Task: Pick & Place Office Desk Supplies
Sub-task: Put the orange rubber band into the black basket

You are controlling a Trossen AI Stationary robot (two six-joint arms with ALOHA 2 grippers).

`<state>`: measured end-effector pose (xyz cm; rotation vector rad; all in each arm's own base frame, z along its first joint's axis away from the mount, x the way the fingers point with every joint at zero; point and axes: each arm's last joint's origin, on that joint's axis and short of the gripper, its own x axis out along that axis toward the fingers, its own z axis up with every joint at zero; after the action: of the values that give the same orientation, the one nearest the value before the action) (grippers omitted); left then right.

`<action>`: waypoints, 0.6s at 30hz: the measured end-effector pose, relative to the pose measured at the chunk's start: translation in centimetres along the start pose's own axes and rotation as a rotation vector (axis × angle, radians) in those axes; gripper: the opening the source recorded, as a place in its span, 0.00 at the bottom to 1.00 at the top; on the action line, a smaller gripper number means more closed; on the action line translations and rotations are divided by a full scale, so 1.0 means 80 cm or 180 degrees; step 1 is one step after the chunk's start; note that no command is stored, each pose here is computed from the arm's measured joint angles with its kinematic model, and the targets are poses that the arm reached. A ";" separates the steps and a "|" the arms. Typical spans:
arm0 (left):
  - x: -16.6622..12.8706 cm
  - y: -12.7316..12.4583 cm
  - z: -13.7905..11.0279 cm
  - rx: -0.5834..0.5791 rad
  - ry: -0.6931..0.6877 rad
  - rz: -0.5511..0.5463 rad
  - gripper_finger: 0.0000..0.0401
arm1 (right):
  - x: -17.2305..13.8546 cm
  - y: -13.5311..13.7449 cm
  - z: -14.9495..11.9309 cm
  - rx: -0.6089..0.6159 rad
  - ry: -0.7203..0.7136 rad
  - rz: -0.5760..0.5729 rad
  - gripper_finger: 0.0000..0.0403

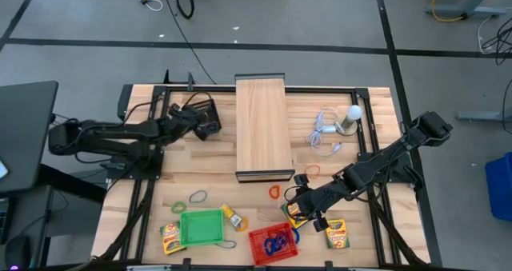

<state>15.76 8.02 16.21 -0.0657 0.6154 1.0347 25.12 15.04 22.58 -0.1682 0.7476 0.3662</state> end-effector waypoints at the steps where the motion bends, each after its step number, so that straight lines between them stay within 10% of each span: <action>1: 0.004 0.001 -0.003 -0.0007 0.0079 0.0045 0.00 | 0.000 0.000 0.000 -0.0002 0.0001 0.0000 0.44; 18: 0.012 -0.005 0.013 -0.0019 0.0085 -0.0495 0.40 | 0.000 0.000 0.000 -0.0019 0.0002 0.0000 0.44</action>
<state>16.90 8.89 16.48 -0.1310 0.6217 0.8864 25.12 15.04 22.58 -0.1739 0.7473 0.3682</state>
